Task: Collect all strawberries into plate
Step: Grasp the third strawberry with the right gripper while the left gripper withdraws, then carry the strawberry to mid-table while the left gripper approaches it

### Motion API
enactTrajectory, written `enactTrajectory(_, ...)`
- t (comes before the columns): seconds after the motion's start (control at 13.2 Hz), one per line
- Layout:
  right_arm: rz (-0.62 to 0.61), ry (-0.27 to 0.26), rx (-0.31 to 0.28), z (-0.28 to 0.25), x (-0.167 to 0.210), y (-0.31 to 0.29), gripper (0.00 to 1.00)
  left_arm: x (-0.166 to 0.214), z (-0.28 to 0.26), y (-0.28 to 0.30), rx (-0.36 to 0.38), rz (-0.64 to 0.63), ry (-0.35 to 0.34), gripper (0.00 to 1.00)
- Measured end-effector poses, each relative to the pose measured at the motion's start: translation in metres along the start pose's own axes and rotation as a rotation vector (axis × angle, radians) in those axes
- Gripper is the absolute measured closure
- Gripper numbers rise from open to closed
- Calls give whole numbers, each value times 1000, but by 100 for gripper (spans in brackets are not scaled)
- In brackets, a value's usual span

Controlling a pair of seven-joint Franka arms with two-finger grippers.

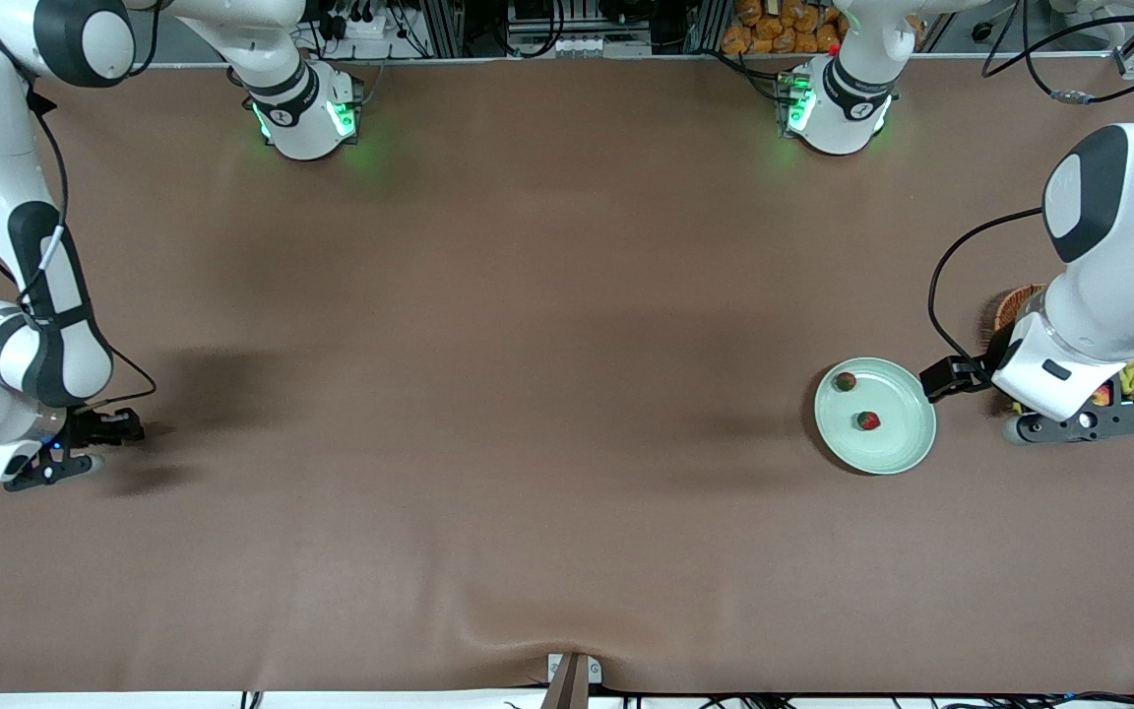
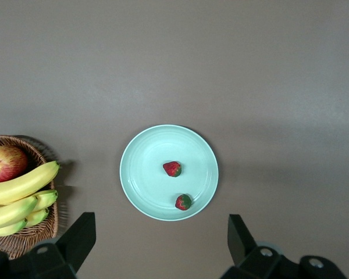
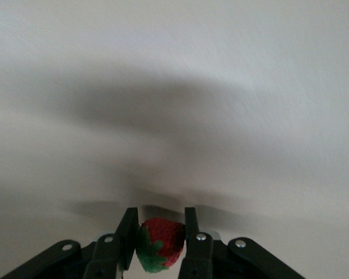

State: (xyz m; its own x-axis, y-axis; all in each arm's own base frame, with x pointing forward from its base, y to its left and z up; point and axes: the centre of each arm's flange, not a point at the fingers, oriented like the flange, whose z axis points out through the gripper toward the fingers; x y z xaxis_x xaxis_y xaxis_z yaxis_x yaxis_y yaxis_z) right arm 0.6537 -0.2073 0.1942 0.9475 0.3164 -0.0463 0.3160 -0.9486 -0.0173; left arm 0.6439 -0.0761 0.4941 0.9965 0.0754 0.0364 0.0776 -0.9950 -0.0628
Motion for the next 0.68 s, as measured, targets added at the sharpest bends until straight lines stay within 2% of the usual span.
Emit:
enactTrajectory(0.15, -91, 42, -24, -31, 40, -49, 63, 0, 1, 0, 0, 0, -1, 0)
enactTrajectory(0.38, -276, 120, -48, -80, 107, -165, 63, 0, 2, 1, -19, -6, -8, 0)
enactTrajectory(0.53, -374, 169, -21, -96, 137, -245, 63, 0, 3, 2, -37, -13, -14, 0)
enactTrajectory(0.68, -414, 215, 38, -101, 154, -316, 63, 0, 3, 3, -39, -12, -16, 0)
